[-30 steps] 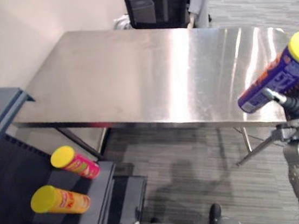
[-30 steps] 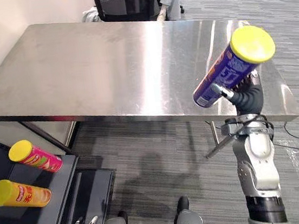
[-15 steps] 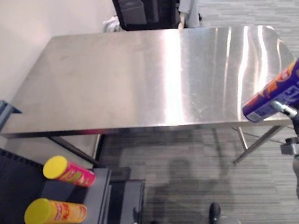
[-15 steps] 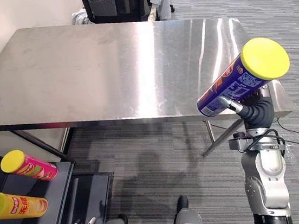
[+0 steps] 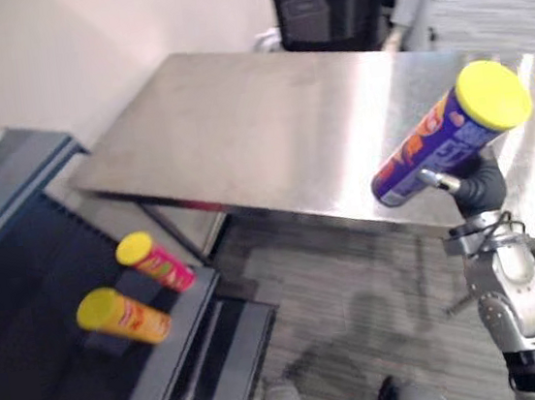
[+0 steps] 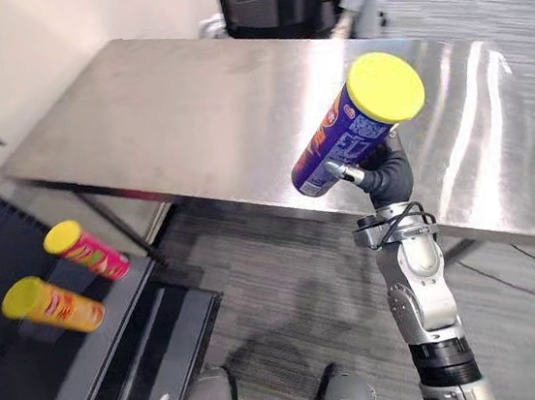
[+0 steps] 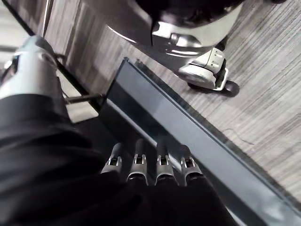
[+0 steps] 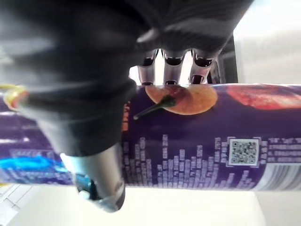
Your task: Put the gum and the chips on the shelf.
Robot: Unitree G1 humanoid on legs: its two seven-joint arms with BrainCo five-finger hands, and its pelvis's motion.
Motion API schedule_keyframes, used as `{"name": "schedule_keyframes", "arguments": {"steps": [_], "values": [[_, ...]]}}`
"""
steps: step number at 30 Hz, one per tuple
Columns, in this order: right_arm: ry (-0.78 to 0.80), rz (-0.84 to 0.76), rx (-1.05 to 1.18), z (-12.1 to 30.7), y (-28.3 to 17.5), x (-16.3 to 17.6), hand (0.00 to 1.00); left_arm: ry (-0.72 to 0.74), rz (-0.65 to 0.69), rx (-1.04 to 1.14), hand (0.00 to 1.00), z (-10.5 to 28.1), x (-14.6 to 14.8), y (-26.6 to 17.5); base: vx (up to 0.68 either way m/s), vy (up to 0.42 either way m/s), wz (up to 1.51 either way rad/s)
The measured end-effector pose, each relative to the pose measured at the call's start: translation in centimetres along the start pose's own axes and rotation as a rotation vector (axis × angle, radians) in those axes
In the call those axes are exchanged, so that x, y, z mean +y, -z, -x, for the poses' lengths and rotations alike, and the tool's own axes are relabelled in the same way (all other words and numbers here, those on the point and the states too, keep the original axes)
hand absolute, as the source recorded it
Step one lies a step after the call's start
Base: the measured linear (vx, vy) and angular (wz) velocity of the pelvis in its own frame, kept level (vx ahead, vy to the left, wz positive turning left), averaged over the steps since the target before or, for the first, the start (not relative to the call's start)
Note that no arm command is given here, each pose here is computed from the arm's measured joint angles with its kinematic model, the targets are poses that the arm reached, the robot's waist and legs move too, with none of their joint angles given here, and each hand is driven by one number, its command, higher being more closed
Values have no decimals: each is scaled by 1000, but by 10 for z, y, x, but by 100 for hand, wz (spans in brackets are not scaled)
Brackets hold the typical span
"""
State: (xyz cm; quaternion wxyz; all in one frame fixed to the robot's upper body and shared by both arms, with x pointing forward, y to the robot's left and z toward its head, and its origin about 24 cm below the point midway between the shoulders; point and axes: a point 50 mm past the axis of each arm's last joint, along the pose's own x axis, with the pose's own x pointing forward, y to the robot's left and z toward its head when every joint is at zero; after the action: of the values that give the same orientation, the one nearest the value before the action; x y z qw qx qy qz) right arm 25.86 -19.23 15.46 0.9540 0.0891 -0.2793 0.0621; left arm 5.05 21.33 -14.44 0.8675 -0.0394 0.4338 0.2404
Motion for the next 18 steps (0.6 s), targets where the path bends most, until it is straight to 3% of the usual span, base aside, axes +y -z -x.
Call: {"name": "schedule_keyframes", "arguments": {"steps": [8,18], "values": [[34,18,-30,2,-7,-10,100,-24,-7,71,0,5,5,19,-140,-173,121],[82,52,-22,4,-6,-11,100,-37,-58,91,0,4,15,24,-209,78,91]]}}
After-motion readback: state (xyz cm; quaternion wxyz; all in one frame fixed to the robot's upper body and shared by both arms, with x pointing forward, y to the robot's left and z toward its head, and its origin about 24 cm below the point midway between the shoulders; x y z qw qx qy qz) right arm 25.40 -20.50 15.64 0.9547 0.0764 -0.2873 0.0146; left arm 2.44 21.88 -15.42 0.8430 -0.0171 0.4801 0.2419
